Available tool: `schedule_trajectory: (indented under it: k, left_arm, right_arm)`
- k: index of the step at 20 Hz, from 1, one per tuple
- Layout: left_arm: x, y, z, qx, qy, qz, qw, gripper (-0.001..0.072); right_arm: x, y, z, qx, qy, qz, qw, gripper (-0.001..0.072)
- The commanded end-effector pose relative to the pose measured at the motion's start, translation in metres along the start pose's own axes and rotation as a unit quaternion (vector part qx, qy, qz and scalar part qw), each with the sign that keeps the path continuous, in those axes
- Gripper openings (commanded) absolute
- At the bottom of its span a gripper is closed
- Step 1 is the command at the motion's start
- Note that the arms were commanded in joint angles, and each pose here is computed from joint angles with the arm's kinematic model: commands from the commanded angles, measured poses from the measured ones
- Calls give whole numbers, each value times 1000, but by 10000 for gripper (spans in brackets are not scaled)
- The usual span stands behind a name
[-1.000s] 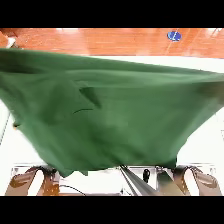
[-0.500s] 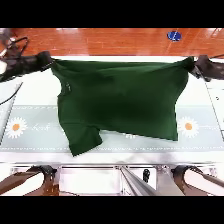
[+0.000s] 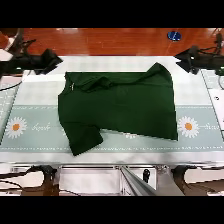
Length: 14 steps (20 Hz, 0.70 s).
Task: Fold the shirts.
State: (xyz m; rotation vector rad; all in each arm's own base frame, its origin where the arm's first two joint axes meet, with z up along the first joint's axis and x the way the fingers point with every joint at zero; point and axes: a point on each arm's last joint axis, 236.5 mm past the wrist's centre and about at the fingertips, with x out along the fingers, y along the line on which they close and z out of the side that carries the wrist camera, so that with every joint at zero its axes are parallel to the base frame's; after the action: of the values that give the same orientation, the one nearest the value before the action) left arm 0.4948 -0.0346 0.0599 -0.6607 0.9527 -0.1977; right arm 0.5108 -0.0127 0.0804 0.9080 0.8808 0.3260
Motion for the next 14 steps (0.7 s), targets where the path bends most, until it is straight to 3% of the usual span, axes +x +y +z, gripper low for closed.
schedule_trajectory:
  k: [1, 3, 5, 9, 14]
  left_arm:
    - [-55, 68, -43, -27, 114, 32, 993, 509]
    - [-74, 97, -76, -77, 134, 39, 987, 509]
    - [-80, 114, -123, -95, 151, 40, 983, 509]
    - [-61, 130, -208, -173, 191, 26, 966, 506]
    - [-36, 121, -226, -201, 191, -9, 961, 505]
  right_arm:
    - [-65, -45, -35, -18, 73, -88, 993, 416]
    - [-112, -87, -47, 5, 32, -195, 980, 416]
    - [-146, -106, -66, 23, -23, -235, 971, 416]
    - [-145, -116, -146, 60, -28, -219, 973, 416]
    - [-120, -125, -203, 105, -7, -190, 976, 416]
